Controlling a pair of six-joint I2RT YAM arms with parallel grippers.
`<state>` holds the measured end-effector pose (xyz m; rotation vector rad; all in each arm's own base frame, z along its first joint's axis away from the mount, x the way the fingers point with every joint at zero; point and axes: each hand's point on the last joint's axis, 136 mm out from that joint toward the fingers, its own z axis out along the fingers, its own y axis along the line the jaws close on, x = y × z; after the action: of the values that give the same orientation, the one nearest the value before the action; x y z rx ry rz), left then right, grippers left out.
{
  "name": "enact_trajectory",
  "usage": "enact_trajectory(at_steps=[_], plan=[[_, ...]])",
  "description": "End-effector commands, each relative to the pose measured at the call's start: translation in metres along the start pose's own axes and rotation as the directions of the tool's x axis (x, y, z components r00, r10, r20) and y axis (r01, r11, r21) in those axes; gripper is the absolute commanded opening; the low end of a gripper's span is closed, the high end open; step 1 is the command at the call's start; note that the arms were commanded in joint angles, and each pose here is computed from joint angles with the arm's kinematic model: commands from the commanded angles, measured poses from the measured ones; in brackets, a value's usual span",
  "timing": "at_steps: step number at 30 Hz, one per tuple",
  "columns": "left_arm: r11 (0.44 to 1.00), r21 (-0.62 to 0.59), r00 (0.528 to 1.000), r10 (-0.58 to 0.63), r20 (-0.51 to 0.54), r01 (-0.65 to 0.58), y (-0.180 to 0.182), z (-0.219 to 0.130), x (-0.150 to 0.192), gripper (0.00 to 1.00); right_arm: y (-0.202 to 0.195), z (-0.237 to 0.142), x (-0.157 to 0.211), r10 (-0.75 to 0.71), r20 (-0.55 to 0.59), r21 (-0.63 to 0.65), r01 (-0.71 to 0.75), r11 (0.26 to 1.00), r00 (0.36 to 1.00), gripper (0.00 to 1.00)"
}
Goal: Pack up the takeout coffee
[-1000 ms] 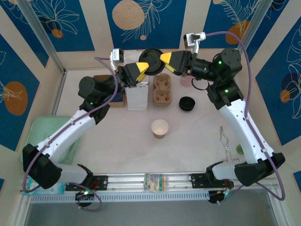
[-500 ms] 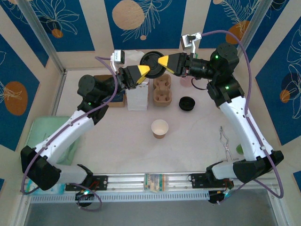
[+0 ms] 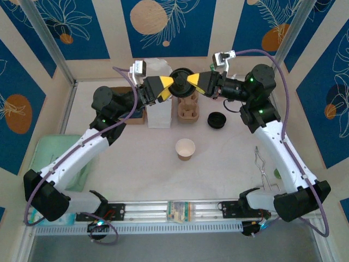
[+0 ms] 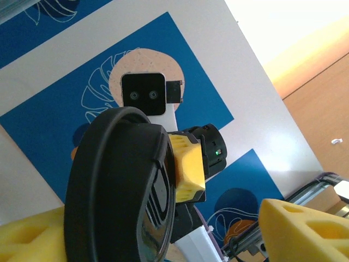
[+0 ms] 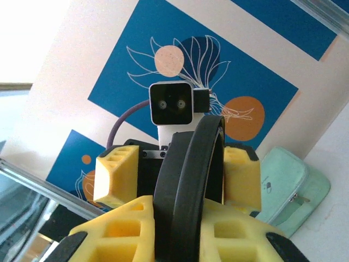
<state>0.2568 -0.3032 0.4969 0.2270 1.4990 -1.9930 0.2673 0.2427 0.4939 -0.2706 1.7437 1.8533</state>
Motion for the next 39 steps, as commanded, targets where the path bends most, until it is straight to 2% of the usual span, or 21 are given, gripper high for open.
enact_trajectory(at_steps=[1, 8, 13, 26, 32, 39], plan=[[0.998, 0.002, 0.997, 0.07, 0.025, -0.07, -0.014, -0.013, -0.003, 0.82, 0.012, -0.015, -0.006, -0.012, 0.077, -0.019, 0.013, 1.0, 0.997, 0.08], [0.973, -0.225, 0.996, 0.072, 0.048, -0.059, 0.039, -0.044, 0.004, 0.88, -0.007, -0.04, 0.0, 0.029, 0.145, 0.017, -0.032, 0.999, 0.989, 0.08], [0.931, -0.363, 0.996, 0.064, 0.061, -0.037, 0.074, -0.067, 0.012, 0.89, -0.05, -0.05, 0.023, 0.122, 0.155, 0.063, -0.133, 0.989, 0.98, 0.08], [0.897, -0.441, 0.998, 0.007, 0.061, 0.021, 0.12, -0.083, 0.032, 0.89, -0.165, -0.061, 0.104, 0.368, 0.13, 0.128, -0.384, 0.914, 0.921, 0.07], [0.883, -0.467, 0.998, -0.014, 0.06, 0.041, 0.134, -0.09, 0.04, 0.89, -0.2, -0.061, 0.132, 0.417, 0.101, 0.165, -0.429, 0.888, 0.903, 0.07], [0.846, -0.526, 0.996, -0.077, 0.042, 0.088, 0.172, -0.105, 0.07, 0.89, -0.236, -0.055, 0.157, 0.454, 0.057, 0.2, -0.456, 0.867, 0.889, 0.06]])
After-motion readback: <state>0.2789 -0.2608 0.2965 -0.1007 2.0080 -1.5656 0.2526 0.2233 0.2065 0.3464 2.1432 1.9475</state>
